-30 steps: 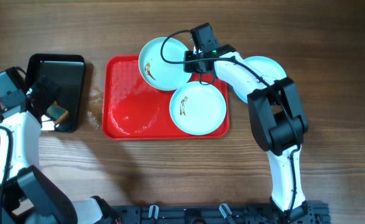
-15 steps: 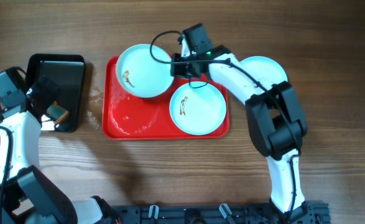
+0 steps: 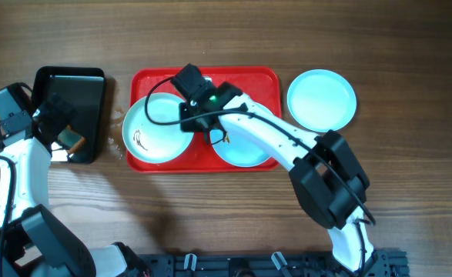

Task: Clean dirty plates on tray and stack at the side
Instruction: 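Hold the tilted stained plate steady with the right gripper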

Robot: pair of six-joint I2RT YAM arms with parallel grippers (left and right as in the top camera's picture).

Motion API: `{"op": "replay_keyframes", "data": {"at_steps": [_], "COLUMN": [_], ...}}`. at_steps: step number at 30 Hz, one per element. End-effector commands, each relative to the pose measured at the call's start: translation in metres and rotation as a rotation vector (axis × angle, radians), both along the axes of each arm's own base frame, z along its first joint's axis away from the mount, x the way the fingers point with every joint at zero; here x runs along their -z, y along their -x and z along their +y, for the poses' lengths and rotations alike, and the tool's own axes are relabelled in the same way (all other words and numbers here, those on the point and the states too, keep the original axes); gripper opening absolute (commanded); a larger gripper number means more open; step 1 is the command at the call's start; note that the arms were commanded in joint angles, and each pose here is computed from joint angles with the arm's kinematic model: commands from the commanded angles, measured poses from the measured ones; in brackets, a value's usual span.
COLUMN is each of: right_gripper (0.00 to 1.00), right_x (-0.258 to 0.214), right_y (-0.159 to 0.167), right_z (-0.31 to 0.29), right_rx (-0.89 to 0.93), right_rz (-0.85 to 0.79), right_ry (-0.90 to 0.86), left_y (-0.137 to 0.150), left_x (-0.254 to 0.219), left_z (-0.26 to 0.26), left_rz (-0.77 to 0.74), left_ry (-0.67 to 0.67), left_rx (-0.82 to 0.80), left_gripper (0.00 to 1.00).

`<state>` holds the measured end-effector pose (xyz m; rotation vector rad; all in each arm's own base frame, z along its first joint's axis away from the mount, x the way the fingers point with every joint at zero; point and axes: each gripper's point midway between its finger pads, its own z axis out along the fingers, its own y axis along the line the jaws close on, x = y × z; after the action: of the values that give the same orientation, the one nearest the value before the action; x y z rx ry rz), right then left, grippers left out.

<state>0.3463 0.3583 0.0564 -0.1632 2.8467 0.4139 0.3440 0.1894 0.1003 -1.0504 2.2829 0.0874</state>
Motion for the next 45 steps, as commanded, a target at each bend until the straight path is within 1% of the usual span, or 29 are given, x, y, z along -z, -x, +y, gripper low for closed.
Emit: {"op": "replay_keyframes", "data": {"at_steps": [1, 7, 10, 16, 19, 20, 24, 36, 38, 42, 43, 44, 45], "right_gripper": [0.04, 0.04, 0.04, 0.04, 0.04, 0.04, 0.04, 0.05, 0.05, 0.05, 0.05, 0.05, 0.05], "right_x": [-0.004, 0.001, 0.01, 0.008, 0.021, 0.025, 0.024, 0.022, 0.022, 0.022, 0.022, 0.022, 0.021], "right_y": [0.005, 0.009, 0.013, -0.004, -0.006, -0.008, -0.01, -0.013, -0.013, -0.014, -0.014, -0.014, -0.014], "right_z": [-0.015, -0.037, -0.042, -0.02, -0.018, -0.013, -0.01, -0.006, -0.006, -0.006, -0.005, -0.005, -0.005], "right_rx": [0.091, 0.209, 0.215, 0.18, 0.15, 0.114, 0.082, 0.082, 0.081, 0.079, 0.067, 0.065, 0.066], "right_rz": [-0.048, -0.043, -0.029, -0.092, -0.092, -0.102, -0.115, -0.131, -0.13, -0.134, -0.137, -0.138, -0.14], "right_ry": [0.105, 0.187, 0.199, 0.097, 0.117, 0.112, 0.107, 0.09, 0.091, 0.089, 0.092, 0.092, 0.09], "left_y": [0.0, 0.0, 0.0, 0.0, 0.0, 0.0, 0.0, 0.0, 0.005, 0.005, 0.003, -0.003, -0.002], "left_x": [-0.001, -0.001, -0.001, -0.001, -0.001, -0.001, -0.001, -0.001, -0.002, -0.002, -0.002, 0.0, 0.006], "left_z": [0.002, 0.002, 0.002, 0.002, 0.002, 0.002, 0.002, 0.002, 0.01, 0.01, 0.008, -0.008, -0.029], "left_rz": [-0.005, -0.005, -0.005, -0.005, -0.005, -0.005, -0.005, -0.004, 0.016, 0.017, 0.004, -0.038, -0.038], "left_ry": [-0.002, -0.002, -0.002, -0.002, -0.003, -0.002, -0.002, -0.003, -0.042, -0.043, -0.026, 0.078, 0.192], "left_rx": [-0.003, -0.003, -0.003, -0.003, -0.002, -0.003, -0.003, -0.003, -0.035, -0.036, -0.038, -0.023, 0.017], "left_gripper": [1.0, 1.0, 1.0, 1.0, 1.0, 1.0, 1.0, 1.0, 1.0, 1.0, 1.0, 1.0, 1.0]}}
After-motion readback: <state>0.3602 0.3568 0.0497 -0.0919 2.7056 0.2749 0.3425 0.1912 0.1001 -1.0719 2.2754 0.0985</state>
